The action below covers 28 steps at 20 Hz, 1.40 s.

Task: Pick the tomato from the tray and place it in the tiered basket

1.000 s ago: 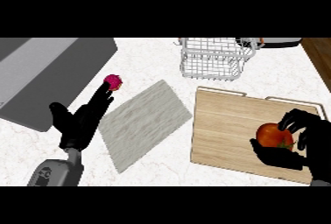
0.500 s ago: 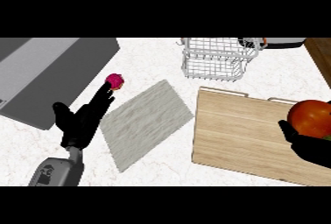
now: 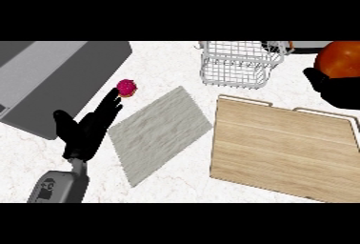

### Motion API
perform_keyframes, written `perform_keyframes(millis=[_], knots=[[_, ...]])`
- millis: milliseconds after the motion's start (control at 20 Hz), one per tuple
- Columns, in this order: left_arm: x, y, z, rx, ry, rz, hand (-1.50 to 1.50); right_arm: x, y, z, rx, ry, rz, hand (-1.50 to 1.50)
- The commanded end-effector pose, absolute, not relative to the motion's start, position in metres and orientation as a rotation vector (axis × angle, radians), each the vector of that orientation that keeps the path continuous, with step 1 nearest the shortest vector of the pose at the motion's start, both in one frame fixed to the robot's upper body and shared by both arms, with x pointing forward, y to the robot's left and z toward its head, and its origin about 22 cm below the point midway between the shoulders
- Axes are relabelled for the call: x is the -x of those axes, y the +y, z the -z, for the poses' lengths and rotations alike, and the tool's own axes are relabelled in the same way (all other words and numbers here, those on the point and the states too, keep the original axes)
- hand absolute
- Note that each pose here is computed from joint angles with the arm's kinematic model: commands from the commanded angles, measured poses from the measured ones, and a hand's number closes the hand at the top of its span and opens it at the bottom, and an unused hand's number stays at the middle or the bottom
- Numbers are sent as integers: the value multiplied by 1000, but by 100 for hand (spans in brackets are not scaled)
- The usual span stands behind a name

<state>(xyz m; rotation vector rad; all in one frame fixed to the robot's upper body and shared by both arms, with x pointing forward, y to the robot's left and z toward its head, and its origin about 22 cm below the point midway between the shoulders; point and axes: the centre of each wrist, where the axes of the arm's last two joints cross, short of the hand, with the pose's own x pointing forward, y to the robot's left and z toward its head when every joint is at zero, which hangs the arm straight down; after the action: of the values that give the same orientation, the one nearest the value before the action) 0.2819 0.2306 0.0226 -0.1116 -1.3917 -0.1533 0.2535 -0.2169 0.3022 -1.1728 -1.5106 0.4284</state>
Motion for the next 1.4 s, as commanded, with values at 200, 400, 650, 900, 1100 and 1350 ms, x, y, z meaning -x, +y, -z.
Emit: perform_keyframes(millis=[200,400,650,900,1100,1350], knots=[[-290,223,-23,136,-1380,161,0,-319,-193,-340,1126,-1380,-375,150],[-286,205,-38,146,-1407,143,0,-366,-199,-323,1129,-1390,-333,150],[-281,217,-10,138,-1399,173,0,-406,-193,-307,1102,-1413,-315,150],[-284,215,-25,139,-1409,177,0,-439,-189,-282,1065,-1442,-304,150],[-287,221,-25,123,-1391,205,0,-454,-166,-251,1001,-1421,-282,150],[-288,204,-28,147,-1401,170,0,-461,-169,-249,761,-1528,-55,150]])
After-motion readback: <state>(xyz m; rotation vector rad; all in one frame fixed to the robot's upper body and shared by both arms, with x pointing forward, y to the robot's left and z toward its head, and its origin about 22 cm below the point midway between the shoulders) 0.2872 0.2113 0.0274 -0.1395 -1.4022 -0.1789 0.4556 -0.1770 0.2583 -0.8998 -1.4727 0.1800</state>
